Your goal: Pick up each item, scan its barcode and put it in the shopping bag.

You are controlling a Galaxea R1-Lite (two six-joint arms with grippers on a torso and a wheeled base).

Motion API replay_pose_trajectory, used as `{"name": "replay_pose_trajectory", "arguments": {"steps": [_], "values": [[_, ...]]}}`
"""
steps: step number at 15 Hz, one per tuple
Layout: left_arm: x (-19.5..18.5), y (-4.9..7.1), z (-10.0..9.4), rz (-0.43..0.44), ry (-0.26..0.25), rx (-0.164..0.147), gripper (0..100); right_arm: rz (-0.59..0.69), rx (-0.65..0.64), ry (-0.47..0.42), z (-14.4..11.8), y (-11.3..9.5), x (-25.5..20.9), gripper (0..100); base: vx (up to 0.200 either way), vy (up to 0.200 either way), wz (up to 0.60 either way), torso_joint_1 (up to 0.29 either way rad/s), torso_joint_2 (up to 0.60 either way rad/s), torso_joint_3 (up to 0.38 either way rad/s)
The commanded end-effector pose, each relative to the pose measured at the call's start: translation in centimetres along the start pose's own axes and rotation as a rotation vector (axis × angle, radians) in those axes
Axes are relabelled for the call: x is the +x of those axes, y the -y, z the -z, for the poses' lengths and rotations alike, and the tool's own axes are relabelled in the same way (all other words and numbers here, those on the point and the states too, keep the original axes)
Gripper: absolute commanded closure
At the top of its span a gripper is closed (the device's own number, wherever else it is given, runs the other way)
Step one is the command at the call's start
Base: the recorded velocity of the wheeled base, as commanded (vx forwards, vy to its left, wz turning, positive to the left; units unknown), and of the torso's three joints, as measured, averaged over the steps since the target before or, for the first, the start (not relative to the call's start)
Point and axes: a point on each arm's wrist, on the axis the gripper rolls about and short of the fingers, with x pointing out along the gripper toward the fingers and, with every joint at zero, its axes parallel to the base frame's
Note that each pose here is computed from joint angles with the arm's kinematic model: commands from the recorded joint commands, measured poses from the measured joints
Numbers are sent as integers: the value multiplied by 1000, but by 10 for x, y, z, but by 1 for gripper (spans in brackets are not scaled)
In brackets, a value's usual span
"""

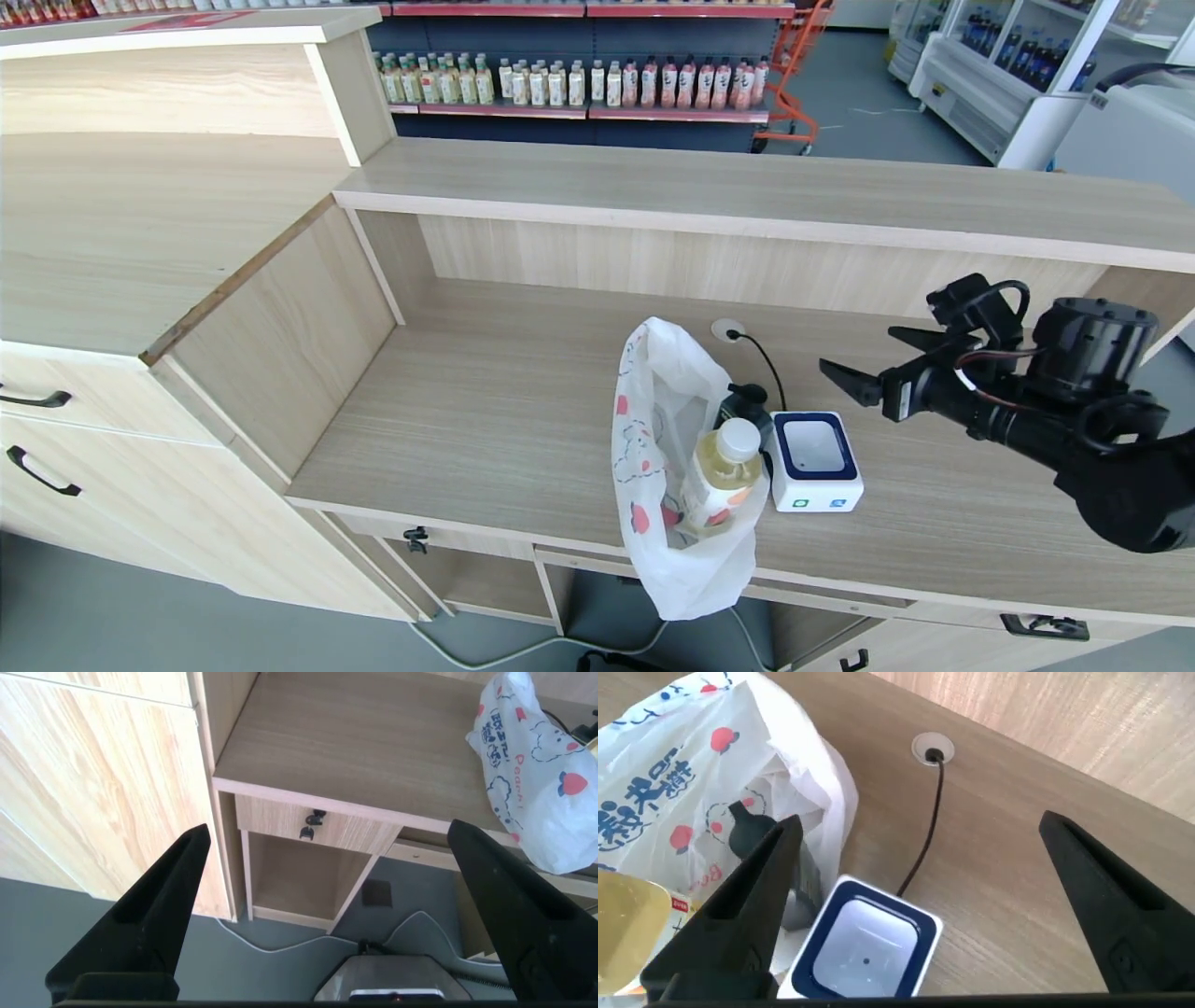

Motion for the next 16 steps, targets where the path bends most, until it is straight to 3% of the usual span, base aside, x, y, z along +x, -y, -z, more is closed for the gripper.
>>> {"name": "replay_pose_trajectory", "arguments": {"steps": [1,4,9,13,16], "values": [[0,0,0,0,0,0,0,107,-7,-10,-14,9,-68,0,0,0,0,0,0,0],[0,0,0,0,-1,0,0,159,-11,-20,-33,9,-106,0,0,0,0,0,0,0],[0,0,0,0,0,0,0,275,-35,18,-62,-1,-151,0,0,0,-600,1,0,3],[0,0,0,0,0,0,0,383,113,-126,-55,-25,-202,0,0,0,0,68,-119,-54],[0,0,0,0,0,0,0,430,191,-117,-25,-54,-240,0,0,0,0,12,-19,-6]]}}
